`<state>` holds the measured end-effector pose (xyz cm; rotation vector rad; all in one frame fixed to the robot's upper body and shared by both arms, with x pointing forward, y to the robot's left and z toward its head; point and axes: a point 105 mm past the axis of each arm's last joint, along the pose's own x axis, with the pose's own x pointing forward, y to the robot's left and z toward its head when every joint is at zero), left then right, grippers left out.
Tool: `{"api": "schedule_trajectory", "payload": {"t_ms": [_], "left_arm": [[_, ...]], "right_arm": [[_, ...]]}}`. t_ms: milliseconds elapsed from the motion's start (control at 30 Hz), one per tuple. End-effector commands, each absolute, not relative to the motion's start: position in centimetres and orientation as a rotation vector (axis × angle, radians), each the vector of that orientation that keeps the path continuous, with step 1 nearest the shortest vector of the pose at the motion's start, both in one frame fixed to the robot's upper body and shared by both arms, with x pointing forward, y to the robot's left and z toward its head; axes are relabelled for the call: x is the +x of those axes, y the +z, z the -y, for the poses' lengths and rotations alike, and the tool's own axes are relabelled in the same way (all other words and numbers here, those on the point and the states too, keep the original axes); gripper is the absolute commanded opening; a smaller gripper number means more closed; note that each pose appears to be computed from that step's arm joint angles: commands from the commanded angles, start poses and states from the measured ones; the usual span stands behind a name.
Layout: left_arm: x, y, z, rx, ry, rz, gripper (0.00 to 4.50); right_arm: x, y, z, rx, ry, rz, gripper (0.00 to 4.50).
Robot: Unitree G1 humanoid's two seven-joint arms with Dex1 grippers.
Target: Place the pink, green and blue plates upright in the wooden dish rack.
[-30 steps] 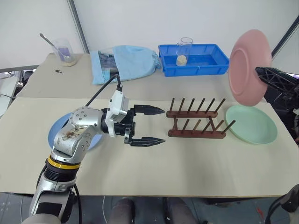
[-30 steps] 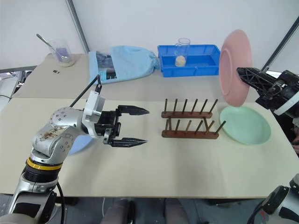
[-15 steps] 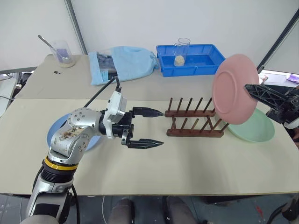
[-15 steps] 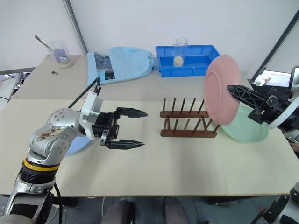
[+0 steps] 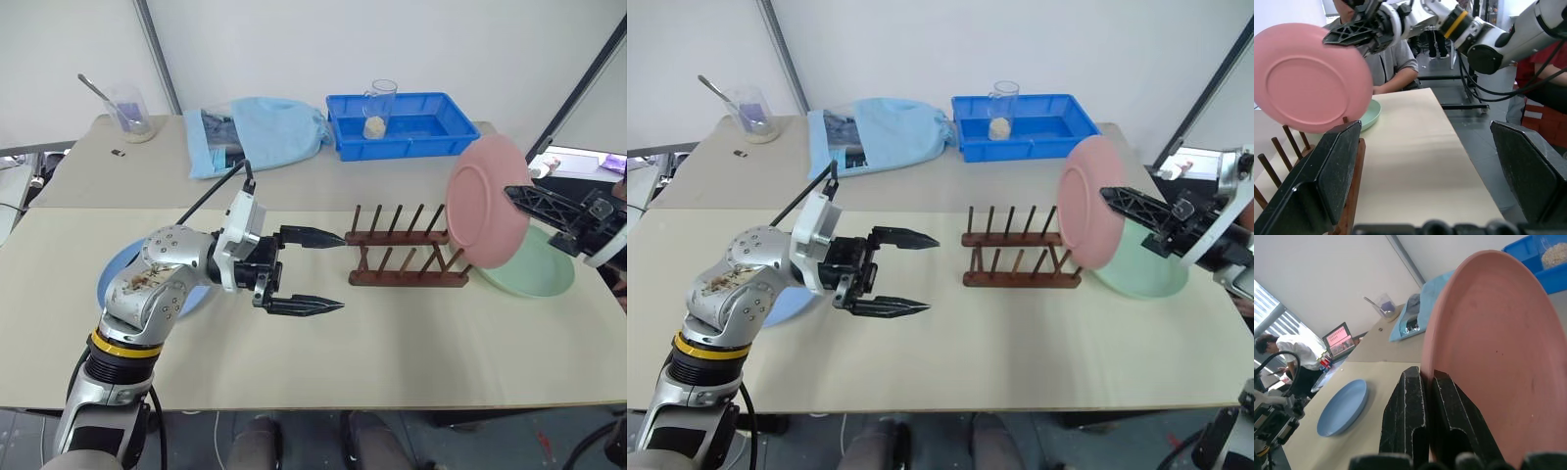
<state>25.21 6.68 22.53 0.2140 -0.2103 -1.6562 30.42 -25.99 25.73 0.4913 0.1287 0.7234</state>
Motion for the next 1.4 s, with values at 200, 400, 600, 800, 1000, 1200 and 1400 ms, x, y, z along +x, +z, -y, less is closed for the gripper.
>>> {"api": "schedule_trajectory", "payload": {"t_ms": [200,400,600,800,1000,1200,1400], "left_arm": [[24.4,23.5,-6.5,0.244,-1.679,0.267,4.5],[24.5,23.3,-6.6,0.239,-1.67,0.267,4.5],[24.6,22.9,-6.7,0.24,-1.654,0.234,4.5],[24.0,22.0,-6.7,0.272,-1.697,0.169,4.5],[23.3,21.5,-6.3,0.333,-1.727,0.162,4.5],[22.9,21.5,-5.8,0.361,-1.753,0.173,4.5],[22.5,22.0,-5.2,0.353,-1.761,0.206,4.5]], "right_arm": [[31.7,26.9,27.0,0.51,0.685,-0.111,1.85],[32.0,28.7,28.0,0.457,0.629,-0.025,3.88],[30.6,30.9,30.1,0.119,0.548,0.047,4.47],[28.7,24.0,32.4,-0.422,0.54,-0.26,4.47],[28.5,17.2,33.2,-0.649,0.587,-0.445,4.47],[30.6,14.3,33.6,-0.714,0.56,-0.469,4.47],[32.8,12.0,34.0,-0.735,0.528,-0.506,4.47]]}}
